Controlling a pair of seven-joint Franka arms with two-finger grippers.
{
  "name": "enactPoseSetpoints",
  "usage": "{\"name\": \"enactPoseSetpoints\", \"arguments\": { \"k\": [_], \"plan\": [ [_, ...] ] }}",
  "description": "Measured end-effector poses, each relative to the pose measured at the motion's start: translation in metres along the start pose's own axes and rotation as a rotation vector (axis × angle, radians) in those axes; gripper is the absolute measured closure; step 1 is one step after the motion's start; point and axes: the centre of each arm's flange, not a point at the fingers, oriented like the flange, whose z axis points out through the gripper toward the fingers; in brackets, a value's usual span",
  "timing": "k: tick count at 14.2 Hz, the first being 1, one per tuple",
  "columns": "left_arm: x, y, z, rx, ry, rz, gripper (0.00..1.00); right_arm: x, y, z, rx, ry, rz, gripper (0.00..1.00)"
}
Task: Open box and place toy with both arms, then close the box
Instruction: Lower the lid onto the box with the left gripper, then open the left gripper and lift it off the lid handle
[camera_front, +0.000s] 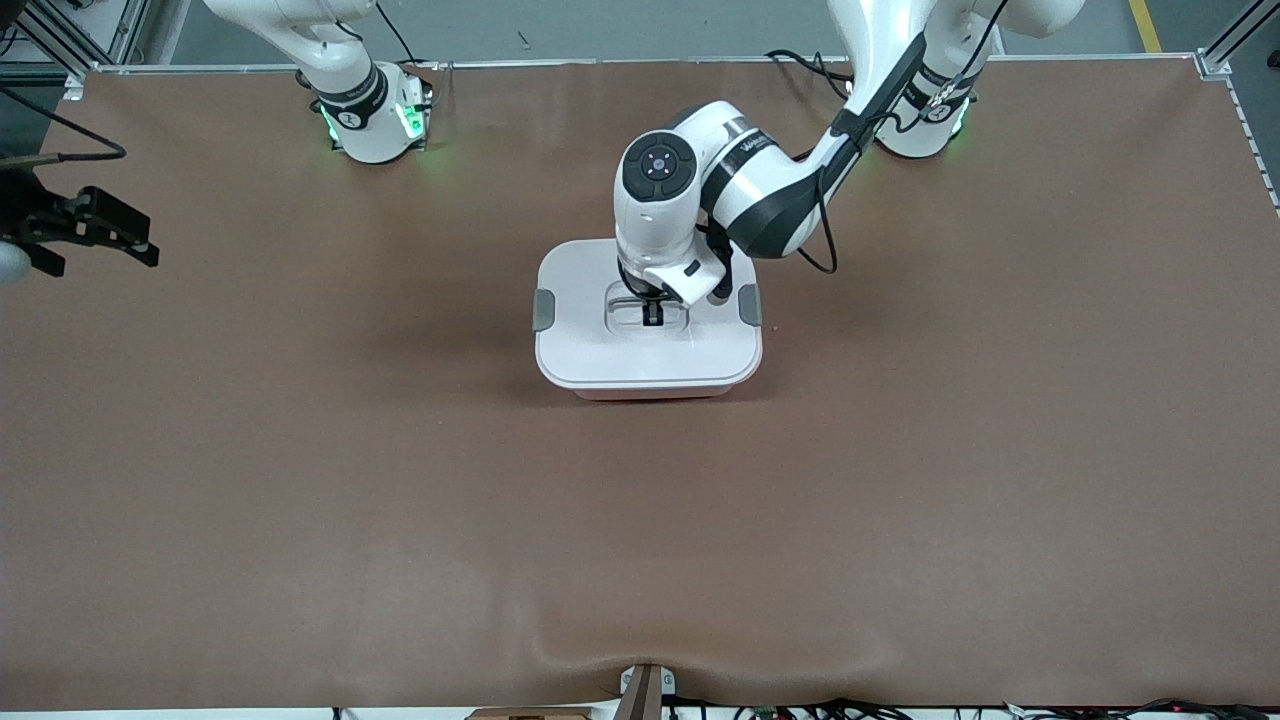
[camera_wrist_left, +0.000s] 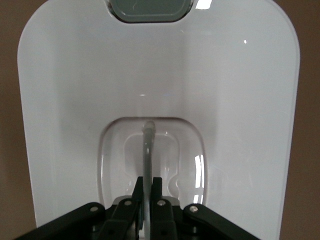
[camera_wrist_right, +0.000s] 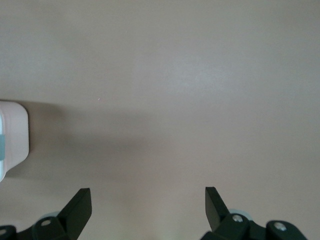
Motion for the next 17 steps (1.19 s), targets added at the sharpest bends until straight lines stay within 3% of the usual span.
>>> {"name": "enactPoseSetpoints", "arguments": {
  "k": [7,17],
  "plan": [
    [0.004,-0.001,0.010,0.013,0.016,-0.003,0.93,-0.001,0.018,0.027,0.071,-0.037,0.060,0.00],
    [0.007,0.004,0.011,0.006,0.011,-0.011,0.93,0.003,-0.008,0.026,0.032,-0.038,0.009,0.00]
  ]
}}
